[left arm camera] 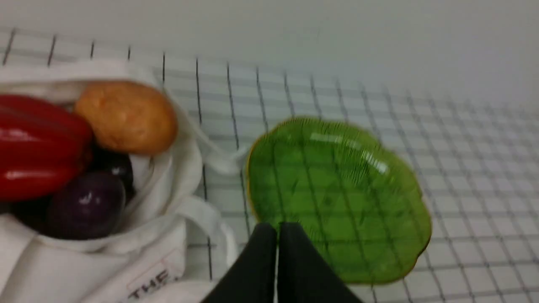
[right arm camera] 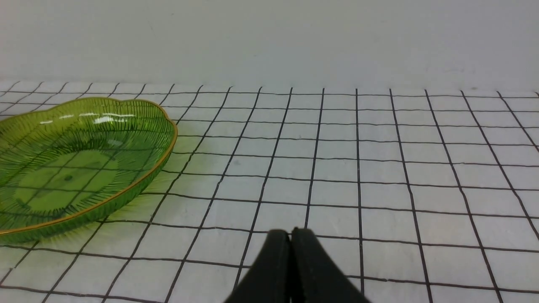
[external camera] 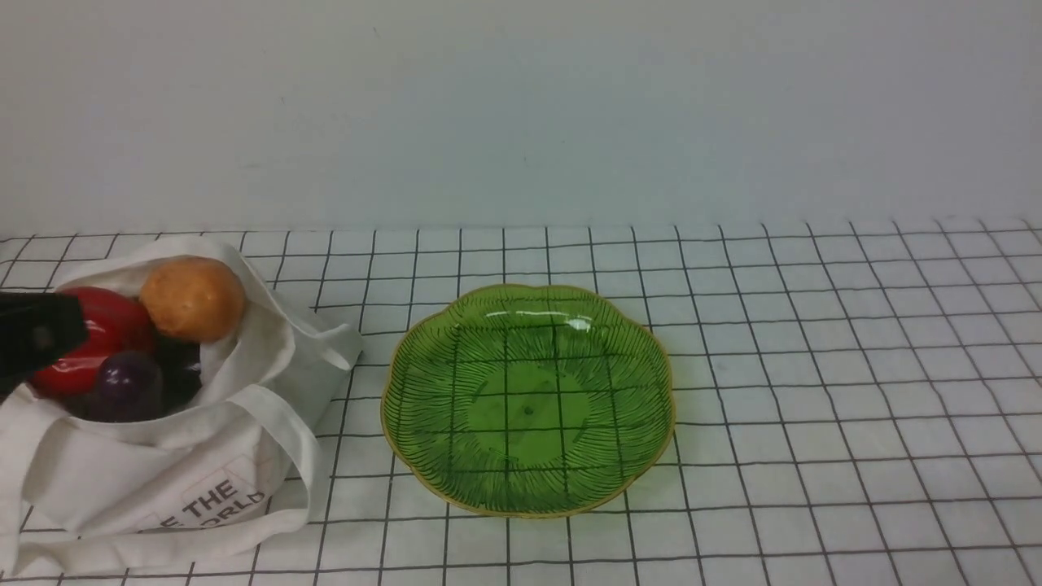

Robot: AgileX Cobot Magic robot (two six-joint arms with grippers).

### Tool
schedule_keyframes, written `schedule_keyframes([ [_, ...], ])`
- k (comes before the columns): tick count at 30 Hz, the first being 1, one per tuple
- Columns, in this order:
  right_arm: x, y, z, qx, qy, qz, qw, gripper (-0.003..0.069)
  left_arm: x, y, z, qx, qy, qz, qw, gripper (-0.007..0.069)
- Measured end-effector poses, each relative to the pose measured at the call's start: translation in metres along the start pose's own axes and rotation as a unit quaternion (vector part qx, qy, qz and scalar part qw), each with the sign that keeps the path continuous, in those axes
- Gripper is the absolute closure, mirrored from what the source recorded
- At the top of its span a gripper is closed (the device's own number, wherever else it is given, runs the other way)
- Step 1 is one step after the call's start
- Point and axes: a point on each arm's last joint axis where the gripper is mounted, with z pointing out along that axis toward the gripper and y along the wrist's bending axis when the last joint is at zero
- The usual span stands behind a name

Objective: Take vegetables from bag on white checkered tablecloth place on plate.
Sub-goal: 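Reach into the cloth bag and grasp the potato inside with the left gripper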

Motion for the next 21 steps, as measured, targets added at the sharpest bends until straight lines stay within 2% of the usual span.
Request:
schedule_keyframes([
  [5, 0.0, 0.0, 0.0, 0.0, 0.0, 0.0, 1.0, 0.0673, -0.041, 0.004, 0.032, -0.039, 0.1, 0.02, 0.994, 0.0632],
  [10, 0.0, 0.0, 0.0, 0.0, 0.0, 0.0, 1.0, 0.0673, -0.071, 0.008, 0.06, -0.058, 0.145, 0.006, 0.988, 0.0632],
  [11, 0.0, 0.0, 0.0, 0.0, 0.0, 0.0, 1.0, 0.0673, -0.085, 0.01, 0.075, -0.067, 0.159, -0.01, 0.985, 0.0632],
  [17, 0.0, 0.0, 0.0, 0.0, 0.0, 0.0, 1.0, 0.0673, -0.106, 0.021, 0.122, -0.092, 0.214, -0.058, 0.971, 0.0619],
  [21, 0.0, 0.0, 0.0, 0.0, 0.0, 0.0, 1.0, 0.0673, -0.117, 0.039, 0.155, -0.113, 0.229, -0.098, 0.962, 0.0561],
])
